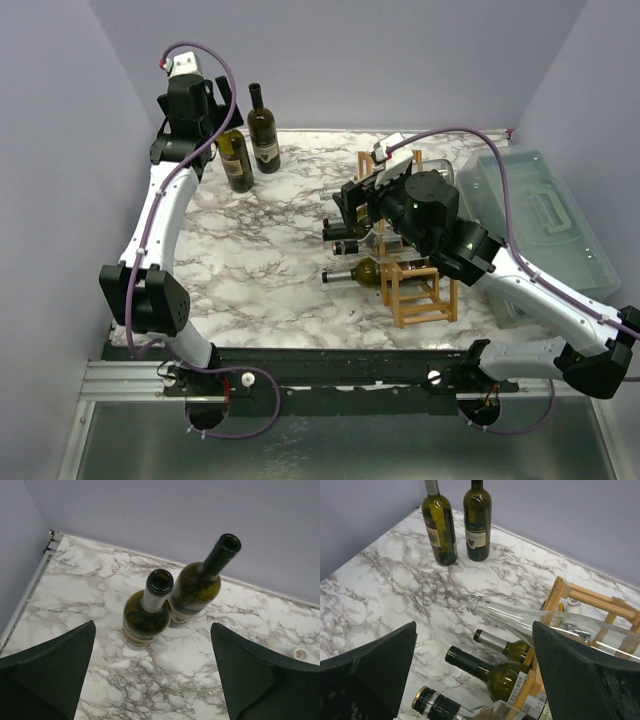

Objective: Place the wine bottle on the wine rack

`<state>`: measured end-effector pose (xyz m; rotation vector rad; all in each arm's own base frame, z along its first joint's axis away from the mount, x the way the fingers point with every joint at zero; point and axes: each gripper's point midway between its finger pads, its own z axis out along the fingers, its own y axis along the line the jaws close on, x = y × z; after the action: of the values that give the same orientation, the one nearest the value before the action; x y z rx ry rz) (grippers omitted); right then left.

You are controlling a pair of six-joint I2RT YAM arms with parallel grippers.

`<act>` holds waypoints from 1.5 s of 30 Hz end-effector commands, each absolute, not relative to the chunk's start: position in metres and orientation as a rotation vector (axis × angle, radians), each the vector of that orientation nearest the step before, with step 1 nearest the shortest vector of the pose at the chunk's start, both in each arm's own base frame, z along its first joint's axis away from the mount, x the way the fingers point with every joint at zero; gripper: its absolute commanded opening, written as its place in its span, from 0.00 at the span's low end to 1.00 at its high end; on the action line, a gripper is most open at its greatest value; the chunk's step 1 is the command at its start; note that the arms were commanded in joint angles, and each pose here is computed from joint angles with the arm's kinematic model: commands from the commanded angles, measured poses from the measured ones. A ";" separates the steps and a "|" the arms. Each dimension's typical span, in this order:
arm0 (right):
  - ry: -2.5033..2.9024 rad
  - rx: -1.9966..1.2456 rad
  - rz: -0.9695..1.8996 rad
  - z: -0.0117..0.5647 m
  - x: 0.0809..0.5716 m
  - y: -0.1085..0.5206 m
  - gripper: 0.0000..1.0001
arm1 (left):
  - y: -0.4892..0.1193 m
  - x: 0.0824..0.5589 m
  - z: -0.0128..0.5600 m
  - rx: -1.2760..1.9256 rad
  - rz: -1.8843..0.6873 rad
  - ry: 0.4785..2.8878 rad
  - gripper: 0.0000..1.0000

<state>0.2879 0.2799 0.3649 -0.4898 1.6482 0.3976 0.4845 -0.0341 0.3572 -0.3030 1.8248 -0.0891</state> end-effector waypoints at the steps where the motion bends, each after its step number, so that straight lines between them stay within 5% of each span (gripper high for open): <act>1: 1.612 -0.479 0.458 0.379 0.281 0.278 1.00 | -0.011 0.510 0.341 -0.314 -0.032 1.872 0.99; 10: 1.614 -0.505 0.485 0.378 0.275 0.279 1.00 | -0.019 0.555 0.312 -0.232 -0.055 1.929 0.96; 20: 1.615 -0.502 0.480 0.380 0.274 0.277 1.00 | -0.007 0.573 0.276 -0.236 0.050 1.987 0.73; 25: 1.615 -0.499 0.479 0.378 0.275 0.277 1.00 | -0.006 0.578 0.269 -0.225 0.067 1.997 0.59; 35: 1.637 -0.492 0.478 0.371 0.277 0.280 1.00 | -0.009 0.563 0.271 -0.248 0.059 2.012 0.01; 45: 1.634 -0.516 0.508 0.375 0.278 0.290 1.00 | -0.007 0.499 0.288 -0.405 -0.004 1.990 0.00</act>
<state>0.2778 0.2822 0.3682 -0.5084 1.6412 0.4674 0.5296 -0.0053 0.2550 -0.3174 2.0543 0.0515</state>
